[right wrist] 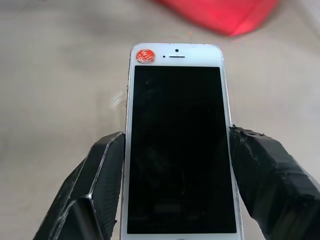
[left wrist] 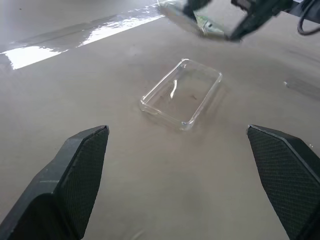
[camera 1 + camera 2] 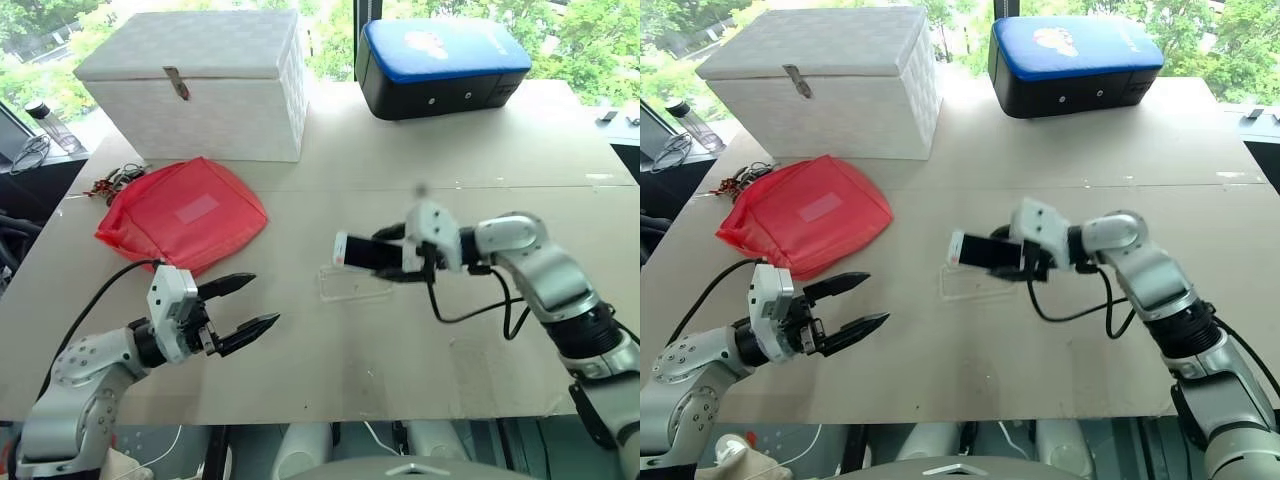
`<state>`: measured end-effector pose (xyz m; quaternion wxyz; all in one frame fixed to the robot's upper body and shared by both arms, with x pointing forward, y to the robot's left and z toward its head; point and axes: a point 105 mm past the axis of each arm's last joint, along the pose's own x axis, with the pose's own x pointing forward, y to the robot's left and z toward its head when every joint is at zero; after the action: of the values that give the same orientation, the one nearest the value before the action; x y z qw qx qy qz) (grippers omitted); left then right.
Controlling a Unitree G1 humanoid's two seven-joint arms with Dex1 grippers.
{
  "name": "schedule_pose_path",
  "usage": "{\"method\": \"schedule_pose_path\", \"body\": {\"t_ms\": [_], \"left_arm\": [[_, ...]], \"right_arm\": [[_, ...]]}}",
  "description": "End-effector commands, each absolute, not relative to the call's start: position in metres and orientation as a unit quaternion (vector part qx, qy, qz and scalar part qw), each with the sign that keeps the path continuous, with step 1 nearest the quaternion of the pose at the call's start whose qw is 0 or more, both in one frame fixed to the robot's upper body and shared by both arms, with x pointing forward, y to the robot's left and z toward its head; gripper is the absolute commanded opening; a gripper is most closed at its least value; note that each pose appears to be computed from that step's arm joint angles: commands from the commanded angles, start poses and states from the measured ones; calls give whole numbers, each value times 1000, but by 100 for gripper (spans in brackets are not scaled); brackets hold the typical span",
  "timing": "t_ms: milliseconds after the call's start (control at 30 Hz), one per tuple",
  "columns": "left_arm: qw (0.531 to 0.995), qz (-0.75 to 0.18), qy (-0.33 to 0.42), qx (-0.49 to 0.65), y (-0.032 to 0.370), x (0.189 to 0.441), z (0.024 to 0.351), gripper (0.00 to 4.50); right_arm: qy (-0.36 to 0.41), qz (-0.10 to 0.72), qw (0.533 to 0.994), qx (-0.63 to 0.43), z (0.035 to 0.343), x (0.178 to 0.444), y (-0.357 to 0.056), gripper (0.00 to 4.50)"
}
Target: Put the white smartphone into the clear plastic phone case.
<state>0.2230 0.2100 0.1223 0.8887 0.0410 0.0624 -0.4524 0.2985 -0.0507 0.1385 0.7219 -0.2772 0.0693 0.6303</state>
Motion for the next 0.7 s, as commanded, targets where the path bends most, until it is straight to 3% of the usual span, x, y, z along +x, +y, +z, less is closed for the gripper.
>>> {"method": "schedule_pose_path", "body": {"t_ms": [33,500,700], "left_arm": [[883,-462,58,60,210,221,126,450],[887,-455,57,54,201,210,123,450],[889,-451,57,52,199,208,121,450]], "right_arm": [[65,625,709,-322,130,300,-49,275],[116,618,697,-345,115,319,-42,275],[126,650,632,-402,103,310,-39,275]]}}
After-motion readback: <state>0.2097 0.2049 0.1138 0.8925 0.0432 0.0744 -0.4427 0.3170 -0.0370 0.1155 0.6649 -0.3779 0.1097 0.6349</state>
